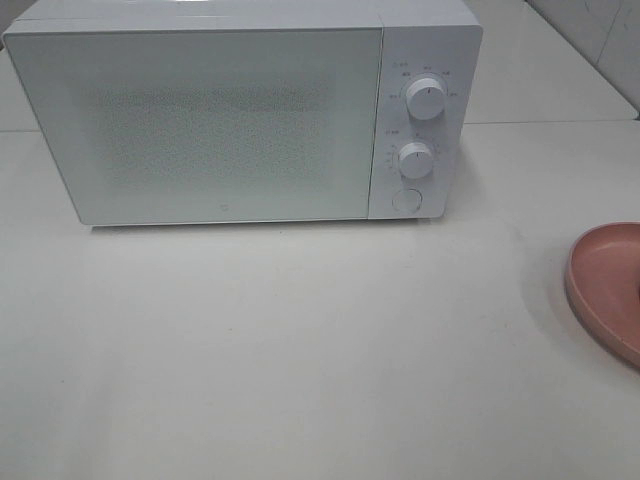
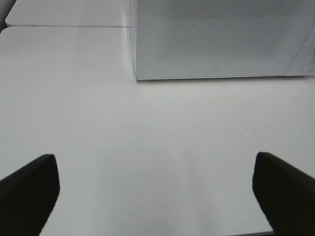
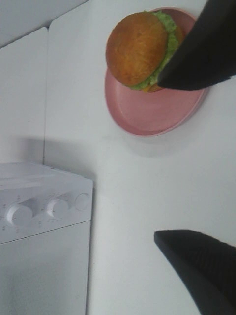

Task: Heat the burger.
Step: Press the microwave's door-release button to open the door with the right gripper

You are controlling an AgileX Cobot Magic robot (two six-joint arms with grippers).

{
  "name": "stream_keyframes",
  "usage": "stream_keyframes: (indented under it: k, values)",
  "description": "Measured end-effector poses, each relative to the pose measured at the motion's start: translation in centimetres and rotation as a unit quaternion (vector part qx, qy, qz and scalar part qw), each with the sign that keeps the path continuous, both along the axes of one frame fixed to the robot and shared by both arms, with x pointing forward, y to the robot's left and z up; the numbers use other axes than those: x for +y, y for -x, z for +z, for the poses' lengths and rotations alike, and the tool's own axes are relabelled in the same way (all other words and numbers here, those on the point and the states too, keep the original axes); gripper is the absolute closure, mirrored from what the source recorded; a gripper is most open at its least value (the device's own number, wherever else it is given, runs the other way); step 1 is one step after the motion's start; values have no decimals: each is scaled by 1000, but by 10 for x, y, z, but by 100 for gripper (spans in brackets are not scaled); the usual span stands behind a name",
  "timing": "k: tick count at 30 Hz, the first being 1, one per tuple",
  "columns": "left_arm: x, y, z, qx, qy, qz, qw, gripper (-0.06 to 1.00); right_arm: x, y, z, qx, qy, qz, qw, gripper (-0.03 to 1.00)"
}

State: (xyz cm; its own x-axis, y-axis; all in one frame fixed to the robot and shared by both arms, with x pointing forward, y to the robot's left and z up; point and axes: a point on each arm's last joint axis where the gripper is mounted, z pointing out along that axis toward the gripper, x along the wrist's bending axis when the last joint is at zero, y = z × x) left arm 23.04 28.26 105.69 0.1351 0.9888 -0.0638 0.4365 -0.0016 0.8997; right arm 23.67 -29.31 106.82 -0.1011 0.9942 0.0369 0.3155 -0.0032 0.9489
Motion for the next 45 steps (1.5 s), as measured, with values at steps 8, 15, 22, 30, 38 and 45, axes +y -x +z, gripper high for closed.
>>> stream_keyframes:
  k: [8,15,22,30,38,45]
  values:
    - [0,0,0,0,0,0,1000,-5,1,-26,10,3,-5,-3,1000,21]
    - [0,0,0,0,0,0,1000,-5,2,-59,15,16,-6,-8,1000,21]
    - [0,0,0,0,0,0,1000,-5,3,-83,16,21,-8,-12,1000,21]
    - [0,0,0,0,0,0,1000,-5,3,-111,20,-7,-11,-19,1000,21]
    - [0,0,0,0,0,0,1000,-5,3,-137,20,-31,-15,-27,999,21]
    - [0,0,0,0,0,0,1000,-5,3,-163,13,-38,10,-27,999,21]
